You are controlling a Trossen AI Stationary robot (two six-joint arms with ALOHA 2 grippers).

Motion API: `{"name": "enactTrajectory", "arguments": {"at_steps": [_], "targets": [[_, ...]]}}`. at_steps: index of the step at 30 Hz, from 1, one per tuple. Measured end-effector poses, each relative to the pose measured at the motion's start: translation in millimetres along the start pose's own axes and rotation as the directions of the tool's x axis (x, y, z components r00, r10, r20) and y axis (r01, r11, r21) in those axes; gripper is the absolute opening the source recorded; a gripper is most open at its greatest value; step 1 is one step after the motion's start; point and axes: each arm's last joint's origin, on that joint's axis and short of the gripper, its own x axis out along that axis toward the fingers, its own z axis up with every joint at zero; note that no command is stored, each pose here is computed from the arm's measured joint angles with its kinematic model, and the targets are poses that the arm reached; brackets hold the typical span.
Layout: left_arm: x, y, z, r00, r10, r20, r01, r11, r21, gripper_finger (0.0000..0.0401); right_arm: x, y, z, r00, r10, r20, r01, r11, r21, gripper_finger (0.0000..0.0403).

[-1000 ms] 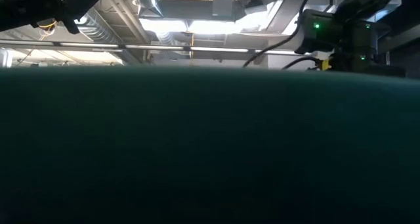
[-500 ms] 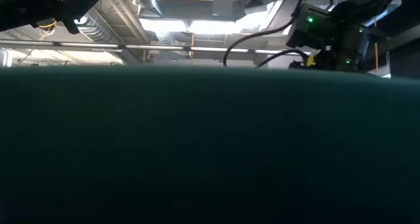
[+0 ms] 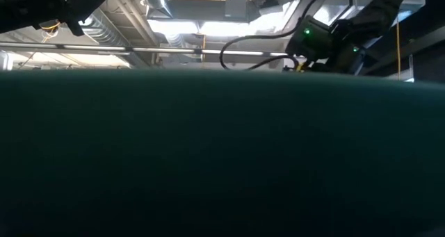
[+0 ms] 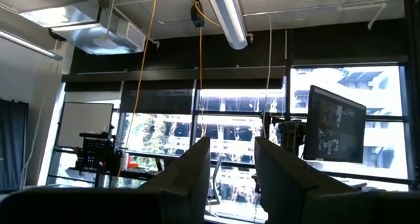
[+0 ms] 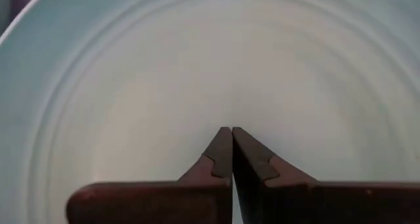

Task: Stack plastic plates
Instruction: Stack the top green plate on top of the white plate

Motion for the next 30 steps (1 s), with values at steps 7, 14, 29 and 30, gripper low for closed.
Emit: {"name": "enactTrajectory", "arguments": {"at_steps": [7,14,29,30], "targets": [[0.0,0.1,-0.1,1.0,0.004,-0.001,-0.004,1.0,0.0,0.0112,10.9,-3.6,5.4,0.998,-0.008,0.065,0.01,0.999,-0.032,0.0],[0.0,0.4,-0.5,1.0,0.015,-0.006,-0.015,1.0,0.002,0.0112,28.7,-3.5,23.9,0.994,-0.006,0.111,0.011,0.999,-0.044,0.0],[0.0,0.5,-1.0,1.0,0.021,-0.011,-0.021,1.0,0.004,0.0112,-0.8,13.1,78.5,0.997,-0.018,0.071,0.029,0.989,-0.148,0.0],[0.0,0.5,-0.8,1.0,0.02,-0.01,-0.02,1.0,0.004,0.0112,-7.2,17.2,80.5,0.998,-0.015,0.053,0.023,0.988,-0.155,0.0]]}}
